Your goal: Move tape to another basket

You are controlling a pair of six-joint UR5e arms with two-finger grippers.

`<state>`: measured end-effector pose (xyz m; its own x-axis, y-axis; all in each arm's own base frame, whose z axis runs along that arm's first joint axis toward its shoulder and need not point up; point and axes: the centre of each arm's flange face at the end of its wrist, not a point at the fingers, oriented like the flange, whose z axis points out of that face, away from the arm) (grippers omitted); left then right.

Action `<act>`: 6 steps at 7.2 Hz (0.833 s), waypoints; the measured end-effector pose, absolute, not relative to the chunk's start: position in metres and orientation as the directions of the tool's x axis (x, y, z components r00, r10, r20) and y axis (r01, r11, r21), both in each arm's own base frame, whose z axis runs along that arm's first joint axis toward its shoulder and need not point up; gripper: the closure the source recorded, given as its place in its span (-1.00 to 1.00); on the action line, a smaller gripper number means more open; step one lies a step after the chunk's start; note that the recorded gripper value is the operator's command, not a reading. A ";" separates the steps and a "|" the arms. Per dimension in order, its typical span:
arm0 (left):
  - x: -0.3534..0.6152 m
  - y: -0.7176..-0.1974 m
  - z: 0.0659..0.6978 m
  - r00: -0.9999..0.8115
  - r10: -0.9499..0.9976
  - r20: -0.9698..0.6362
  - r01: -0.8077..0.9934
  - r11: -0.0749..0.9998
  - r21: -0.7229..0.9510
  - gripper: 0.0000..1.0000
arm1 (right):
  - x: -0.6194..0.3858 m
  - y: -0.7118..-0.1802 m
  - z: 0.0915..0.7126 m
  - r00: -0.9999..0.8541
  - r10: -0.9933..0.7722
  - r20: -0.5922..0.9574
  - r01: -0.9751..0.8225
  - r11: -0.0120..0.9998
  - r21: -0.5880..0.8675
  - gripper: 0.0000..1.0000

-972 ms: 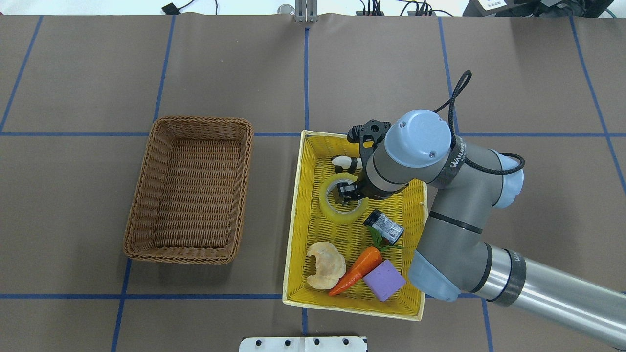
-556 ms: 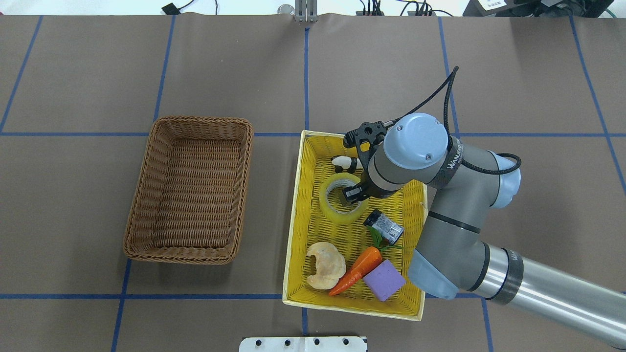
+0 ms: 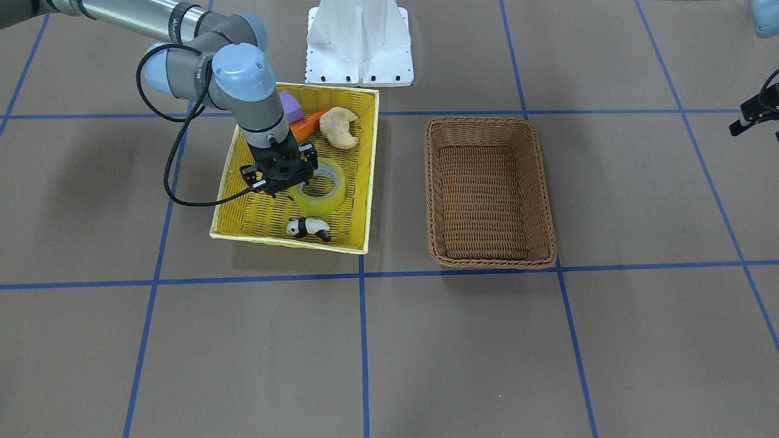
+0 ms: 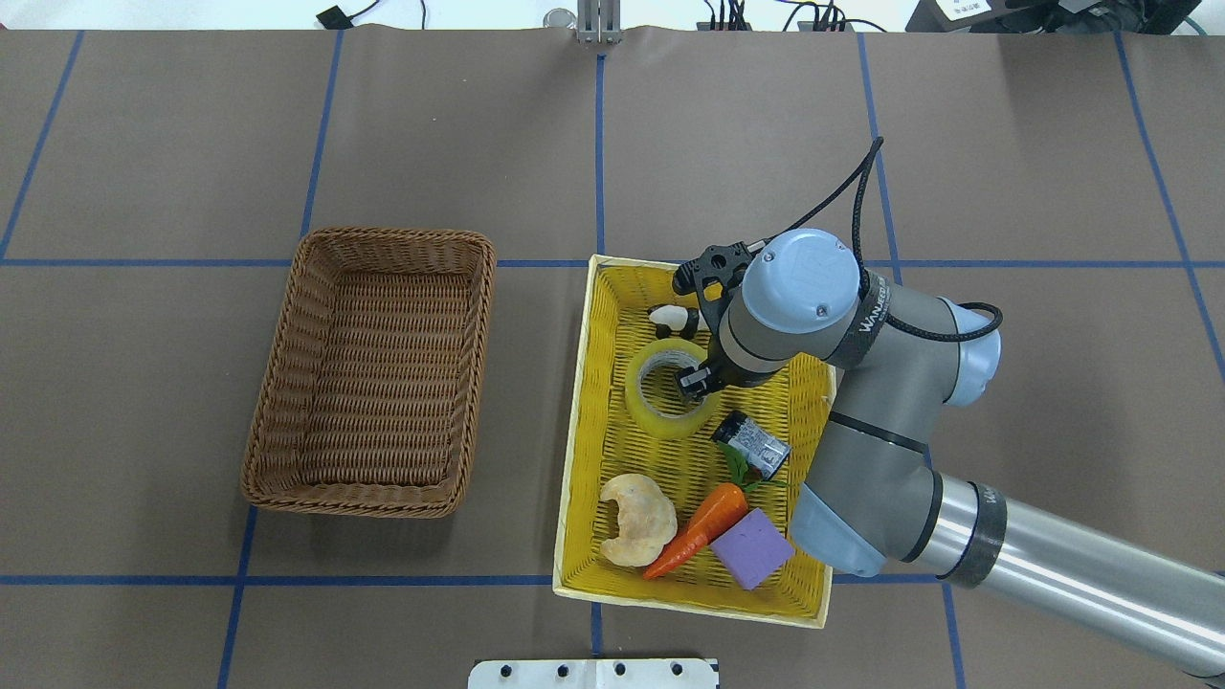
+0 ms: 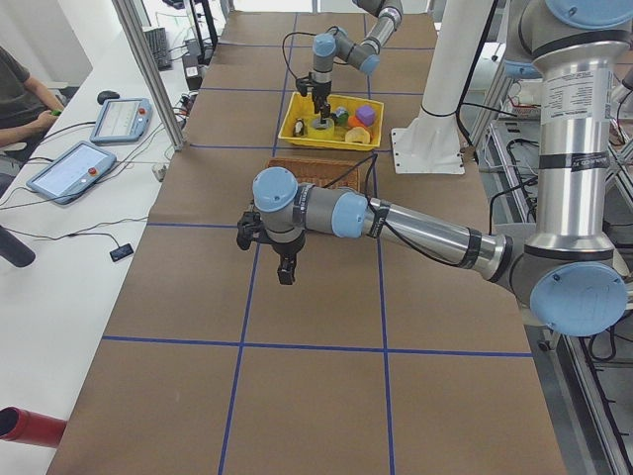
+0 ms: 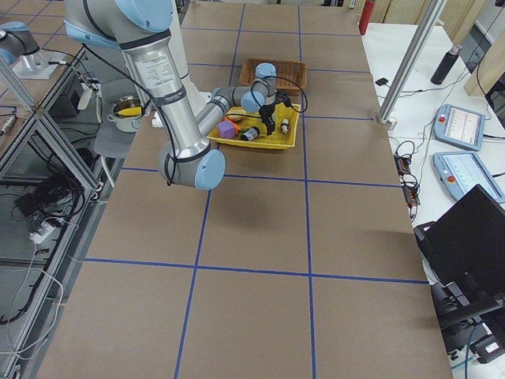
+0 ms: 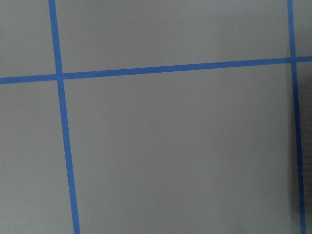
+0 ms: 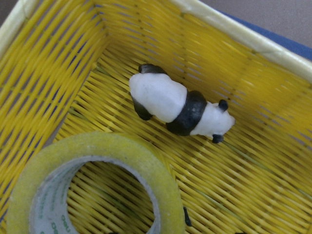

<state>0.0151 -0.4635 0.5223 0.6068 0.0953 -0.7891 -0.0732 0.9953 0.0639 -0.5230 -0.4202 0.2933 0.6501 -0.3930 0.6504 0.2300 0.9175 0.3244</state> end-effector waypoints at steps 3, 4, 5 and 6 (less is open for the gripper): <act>0.015 -0.464 0.523 0.606 0.094 -0.790 -0.073 0.995 0.063 -0.97 | -0.522 -0.417 0.285 0.641 -0.323 0.697 0.179 0.945 0.273 1.00; 0.015 -0.464 0.523 0.606 0.093 -0.790 -0.073 0.995 0.061 -0.96 | -0.509 -0.420 0.269 0.599 -0.252 0.760 0.116 0.967 0.228 1.00; 0.016 -0.464 0.522 0.601 0.090 -0.794 -0.072 0.996 0.059 -0.96 | -0.490 -0.429 0.251 0.541 -0.171 0.823 0.048 0.984 0.173 1.00; 0.020 -0.465 0.517 0.577 0.081 -0.813 -0.069 0.996 0.050 -0.96 | -0.475 -0.435 0.238 0.479 -0.101 0.872 -0.010 0.993 0.121 1.00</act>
